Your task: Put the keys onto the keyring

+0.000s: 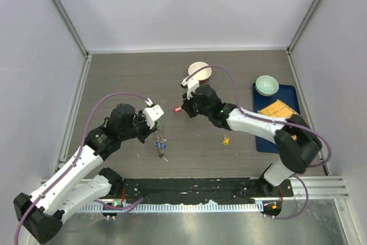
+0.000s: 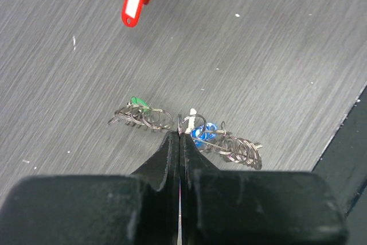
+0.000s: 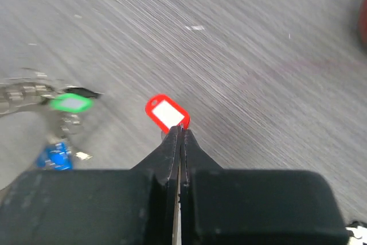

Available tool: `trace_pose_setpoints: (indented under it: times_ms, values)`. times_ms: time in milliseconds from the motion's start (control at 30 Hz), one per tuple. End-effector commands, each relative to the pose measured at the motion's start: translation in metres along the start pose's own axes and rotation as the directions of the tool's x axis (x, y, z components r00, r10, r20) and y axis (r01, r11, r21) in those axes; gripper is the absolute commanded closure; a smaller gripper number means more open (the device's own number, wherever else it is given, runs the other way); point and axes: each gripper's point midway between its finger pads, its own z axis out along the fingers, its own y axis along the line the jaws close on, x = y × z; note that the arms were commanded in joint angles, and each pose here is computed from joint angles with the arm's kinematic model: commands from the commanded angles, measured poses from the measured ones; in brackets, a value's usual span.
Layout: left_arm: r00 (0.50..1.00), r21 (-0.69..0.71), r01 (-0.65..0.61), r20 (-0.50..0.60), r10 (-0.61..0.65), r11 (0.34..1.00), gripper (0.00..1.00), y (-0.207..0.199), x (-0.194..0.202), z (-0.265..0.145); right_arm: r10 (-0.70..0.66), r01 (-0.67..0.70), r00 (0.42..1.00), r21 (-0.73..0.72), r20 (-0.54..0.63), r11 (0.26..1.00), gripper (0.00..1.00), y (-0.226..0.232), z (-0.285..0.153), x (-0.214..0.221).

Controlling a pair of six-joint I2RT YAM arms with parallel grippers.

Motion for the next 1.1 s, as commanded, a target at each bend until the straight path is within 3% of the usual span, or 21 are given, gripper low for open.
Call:
trace_pose_setpoints:
  times_ms: [0, 300, 433, 633, 867, 1067]
  values:
    - [0.990, 0.098, -0.072, 0.125, 0.059, 0.993, 1.00, -0.016, -0.031, -0.007, -0.135, 0.164, 0.977, -0.177, 0.166, 0.970, 0.99, 0.033, -0.048, -0.046]
    - [0.981, 0.176, -0.132, 0.163, 0.104, 0.976, 1.00, -0.025, -0.051, -0.013, -0.227, 0.351, 0.912, -0.364, 0.341, 0.862, 0.99, 0.072, -0.129, -0.068]
    - [0.980, 0.225, -0.137, 0.171, 0.099, 0.965, 1.00, -0.031, -0.061, -0.012, -0.242, 0.421, 0.883, -0.451, 0.403, 0.787, 0.99, 0.090, -0.151, -0.061]
    - [0.972, 0.280, -0.167, 0.210, 0.109, 0.945, 1.00, -0.039, -0.074, -0.014, -0.243, 0.449, 0.874, -0.509, 0.421, 0.734, 0.99, 0.101, -0.162, -0.055]
    - [0.978, 0.244, -0.148, 0.181, 0.104, 0.958, 1.00, -0.034, -0.061, -0.011, -0.239, 0.416, 0.892, -0.486, 0.384, 0.768, 0.99, 0.094, -0.155, -0.051]
    - [0.983, 0.118, -0.116, 0.156, 0.097, 0.986, 1.00, -0.015, -0.048, -0.008, -0.184, 0.254, 0.961, -0.395, 0.207, 0.883, 0.99, 0.068, -0.134, -0.034]
